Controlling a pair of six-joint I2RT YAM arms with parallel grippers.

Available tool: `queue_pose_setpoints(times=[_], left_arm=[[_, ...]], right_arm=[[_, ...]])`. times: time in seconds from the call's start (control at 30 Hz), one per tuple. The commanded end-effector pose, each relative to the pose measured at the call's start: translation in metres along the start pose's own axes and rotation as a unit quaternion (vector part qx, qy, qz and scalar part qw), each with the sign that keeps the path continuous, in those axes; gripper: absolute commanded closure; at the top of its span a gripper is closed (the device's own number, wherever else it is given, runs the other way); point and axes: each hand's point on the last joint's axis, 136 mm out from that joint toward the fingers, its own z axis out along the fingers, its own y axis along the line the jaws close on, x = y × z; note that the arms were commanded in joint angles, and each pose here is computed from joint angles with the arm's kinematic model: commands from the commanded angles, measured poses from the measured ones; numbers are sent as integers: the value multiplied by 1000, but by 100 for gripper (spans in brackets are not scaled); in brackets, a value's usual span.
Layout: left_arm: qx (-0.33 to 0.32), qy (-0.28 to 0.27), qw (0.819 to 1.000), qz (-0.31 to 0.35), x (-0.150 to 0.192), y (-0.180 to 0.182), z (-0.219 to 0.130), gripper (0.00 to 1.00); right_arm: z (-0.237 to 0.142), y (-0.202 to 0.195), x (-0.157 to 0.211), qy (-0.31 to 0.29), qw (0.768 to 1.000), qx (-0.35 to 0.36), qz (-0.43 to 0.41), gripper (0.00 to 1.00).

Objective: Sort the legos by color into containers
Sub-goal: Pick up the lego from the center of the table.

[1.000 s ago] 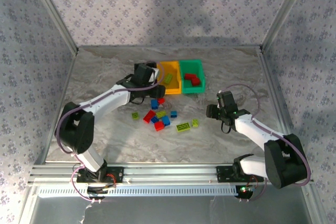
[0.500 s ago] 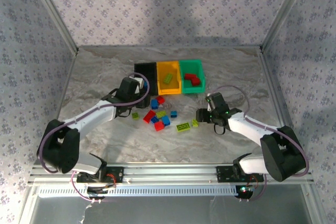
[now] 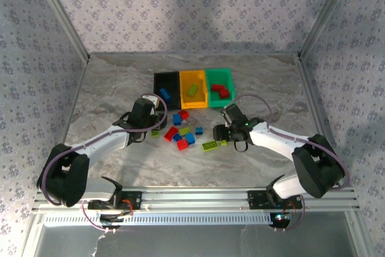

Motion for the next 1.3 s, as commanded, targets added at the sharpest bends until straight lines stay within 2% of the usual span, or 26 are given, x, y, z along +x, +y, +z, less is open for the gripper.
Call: queue_pose_setpoints(times=[0.0, 0.37, 0.8, 1.27], left_arm=[[6, -25, 1000, -18, -10, 1, -2, 36], [22, -22, 999, -23, -8, -4, -5, 36], [29, -17, 999, -22, -6, -7, -2, 36], [32, -14, 999, -21, -6, -8, -1, 36]], right_arm=[[0, -10, 4, 9, 998, 53, 21, 37], [5, 0, 4, -1, 997, 72, 21, 38], [4, -12, 11, 2, 994, 103, 25, 46], [17, -2, 14, 9, 996, 79, 32, 53]])
